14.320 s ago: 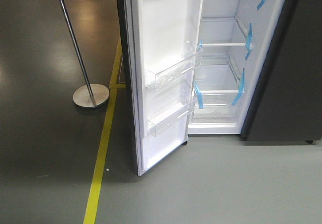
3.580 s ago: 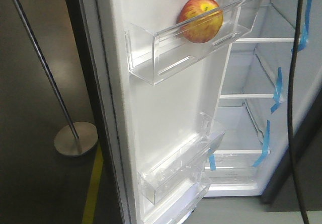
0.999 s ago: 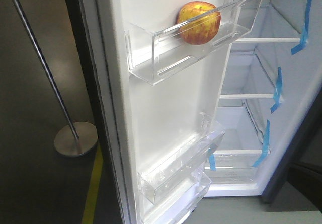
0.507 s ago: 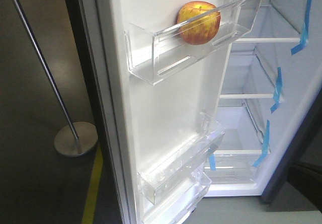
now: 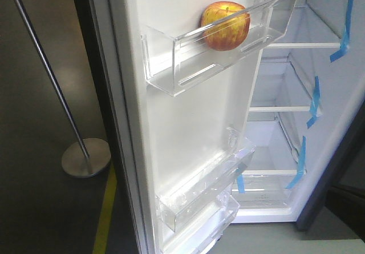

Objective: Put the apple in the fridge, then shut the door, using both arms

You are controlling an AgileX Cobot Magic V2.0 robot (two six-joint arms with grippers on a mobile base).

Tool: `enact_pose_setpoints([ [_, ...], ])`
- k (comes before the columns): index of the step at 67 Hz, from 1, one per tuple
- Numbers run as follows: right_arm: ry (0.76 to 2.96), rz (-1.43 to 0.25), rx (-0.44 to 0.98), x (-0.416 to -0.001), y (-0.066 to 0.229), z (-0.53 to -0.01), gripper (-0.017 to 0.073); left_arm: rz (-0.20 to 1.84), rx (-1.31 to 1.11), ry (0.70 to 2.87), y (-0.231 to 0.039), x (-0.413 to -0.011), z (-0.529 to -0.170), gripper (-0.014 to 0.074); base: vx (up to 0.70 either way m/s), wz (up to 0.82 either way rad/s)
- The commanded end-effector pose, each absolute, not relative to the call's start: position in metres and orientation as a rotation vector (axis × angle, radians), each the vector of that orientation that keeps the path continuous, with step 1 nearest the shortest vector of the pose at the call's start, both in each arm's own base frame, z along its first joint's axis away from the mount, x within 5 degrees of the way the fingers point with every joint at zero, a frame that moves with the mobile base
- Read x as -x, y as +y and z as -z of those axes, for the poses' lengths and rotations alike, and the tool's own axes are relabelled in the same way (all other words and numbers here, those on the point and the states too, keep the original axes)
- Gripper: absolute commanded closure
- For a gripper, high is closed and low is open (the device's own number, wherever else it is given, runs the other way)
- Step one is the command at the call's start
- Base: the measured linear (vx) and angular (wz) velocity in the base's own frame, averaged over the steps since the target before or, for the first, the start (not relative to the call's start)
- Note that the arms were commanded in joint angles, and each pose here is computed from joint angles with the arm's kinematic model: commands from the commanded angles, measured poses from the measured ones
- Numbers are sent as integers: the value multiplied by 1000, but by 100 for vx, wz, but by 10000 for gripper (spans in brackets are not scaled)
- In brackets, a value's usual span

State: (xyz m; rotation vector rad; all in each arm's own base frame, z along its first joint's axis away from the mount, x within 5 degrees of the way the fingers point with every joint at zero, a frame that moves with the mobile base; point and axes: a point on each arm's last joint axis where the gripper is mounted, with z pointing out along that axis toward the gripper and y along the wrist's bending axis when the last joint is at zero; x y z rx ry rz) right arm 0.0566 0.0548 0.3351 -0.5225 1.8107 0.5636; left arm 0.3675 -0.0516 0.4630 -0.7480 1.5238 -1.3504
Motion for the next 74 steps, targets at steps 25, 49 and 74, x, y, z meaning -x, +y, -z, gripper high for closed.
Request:
enact_pose_setpoints([
  [25,1767,-573,490,-58,55,-345,562,1618,464,1554,-83,-353,-480,186,0,0],
  [49,1767,-573,490,-58,55,-345,562,1792,186,1682,-129,-328,-480,186,0,0],
  [74,1765,-571,487,-58,54,-345,562,1910,-63,1740,-194,-293,-480,186,0,0],
])
